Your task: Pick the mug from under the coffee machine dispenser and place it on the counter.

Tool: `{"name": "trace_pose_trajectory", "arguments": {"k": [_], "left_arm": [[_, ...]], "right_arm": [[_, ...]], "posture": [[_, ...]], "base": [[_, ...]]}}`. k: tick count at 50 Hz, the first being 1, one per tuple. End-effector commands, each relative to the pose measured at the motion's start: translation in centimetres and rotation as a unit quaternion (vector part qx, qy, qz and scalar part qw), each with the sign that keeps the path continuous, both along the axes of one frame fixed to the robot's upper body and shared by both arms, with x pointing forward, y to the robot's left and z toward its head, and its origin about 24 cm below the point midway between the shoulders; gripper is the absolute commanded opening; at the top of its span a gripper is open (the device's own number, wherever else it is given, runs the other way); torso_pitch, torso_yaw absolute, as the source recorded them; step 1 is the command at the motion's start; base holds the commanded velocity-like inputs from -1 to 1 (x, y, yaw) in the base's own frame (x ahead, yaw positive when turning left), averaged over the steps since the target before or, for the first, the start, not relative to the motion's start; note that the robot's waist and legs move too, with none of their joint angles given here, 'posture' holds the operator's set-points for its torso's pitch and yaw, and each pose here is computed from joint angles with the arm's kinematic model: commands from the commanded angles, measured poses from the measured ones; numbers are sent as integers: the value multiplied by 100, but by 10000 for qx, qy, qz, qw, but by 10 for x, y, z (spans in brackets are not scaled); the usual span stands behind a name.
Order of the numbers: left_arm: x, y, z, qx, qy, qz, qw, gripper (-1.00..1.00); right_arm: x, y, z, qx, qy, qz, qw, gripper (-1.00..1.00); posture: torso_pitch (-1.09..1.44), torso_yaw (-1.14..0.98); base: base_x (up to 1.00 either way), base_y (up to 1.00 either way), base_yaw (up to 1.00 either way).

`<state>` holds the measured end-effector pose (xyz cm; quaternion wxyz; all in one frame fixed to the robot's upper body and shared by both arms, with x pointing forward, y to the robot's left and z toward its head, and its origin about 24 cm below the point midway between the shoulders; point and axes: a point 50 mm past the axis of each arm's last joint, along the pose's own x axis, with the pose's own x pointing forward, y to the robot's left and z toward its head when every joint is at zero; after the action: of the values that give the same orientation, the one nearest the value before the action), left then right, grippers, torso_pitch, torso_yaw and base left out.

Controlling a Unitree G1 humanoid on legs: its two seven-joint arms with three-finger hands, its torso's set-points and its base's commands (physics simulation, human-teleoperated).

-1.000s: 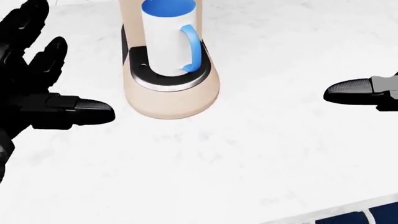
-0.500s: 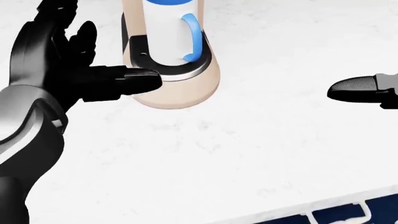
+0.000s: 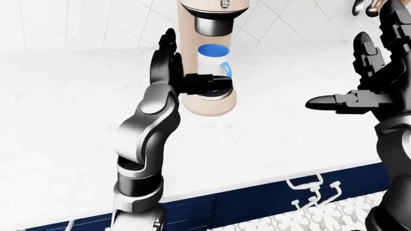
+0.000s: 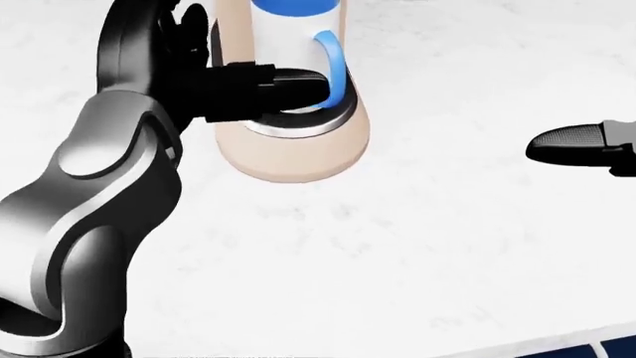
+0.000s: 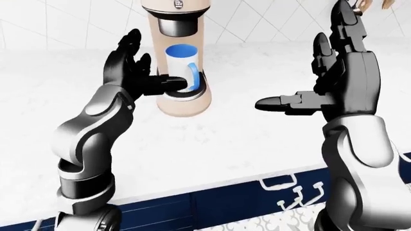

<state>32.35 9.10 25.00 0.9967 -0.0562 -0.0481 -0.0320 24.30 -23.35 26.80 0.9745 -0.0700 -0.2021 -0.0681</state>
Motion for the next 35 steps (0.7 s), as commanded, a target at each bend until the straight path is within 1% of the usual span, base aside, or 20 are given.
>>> {"name": "trace_pose_trajectory", "arguments": {"k": [1, 3, 7, 12, 17, 20, 23, 26, 28, 35], "left_arm": [[-7, -7, 23, -109, -556, -11, 9984, 100], [-8, -10, 21, -137, -531, -21, 9985, 100], [-16, -13, 18, -165, -508, -53, 9986, 100], [-21, -24, 11, -181, -436, -162, 9988, 100], [-15, -31, 5, -186, -375, -205, 9989, 100], [-11, -36, 6, -170, -404, -200, 9988, 100], [-6, -37, 0, -150, -370, -157, 9991, 100], [-4, -39, 0, -136, -373, -123, 9991, 100], [-3, -40, 1, -70, -434, -72, 9990, 100], [7, -44, -4, -57, -398, 46, 9992, 100]], "right_arm": [[-6, 2, 12, -103, -367, -19, 9993, 100], [-6, 0, 11, -95, -364, -31, 9993, 100], [-6, 0, 10, -95, -357, -39, 9993, 100], [-6, 1, 9, -101, -351, -42, 9993, 100], [-6, 0, 9, -93, -349, -41, 9993, 100], [-6, 0, 8, -91, -346, -40, 9994, 100], [-6, 0, 8, -81, -349, -46, 9993, 100], [-6, 0, 8, -79, -344, -44, 9994, 100], [-6, 0, 8, -77, -345, -40, 9994, 100], [-6, -1, 8, -69, -345, -42, 9994, 100]], "posture": [[0, 0], [0, 0], [0, 0], [0, 0], [0, 0], [0, 0], [0, 0], [0, 0], [0, 0], [0, 0]], "base": [[0, 0, 0], [0, 0, 0], [0, 0, 0], [0, 0, 0], [0, 0, 0], [0, 0, 0], [0, 0, 0], [0, 0, 0], [0, 0, 0], [0, 0, 0]]}}
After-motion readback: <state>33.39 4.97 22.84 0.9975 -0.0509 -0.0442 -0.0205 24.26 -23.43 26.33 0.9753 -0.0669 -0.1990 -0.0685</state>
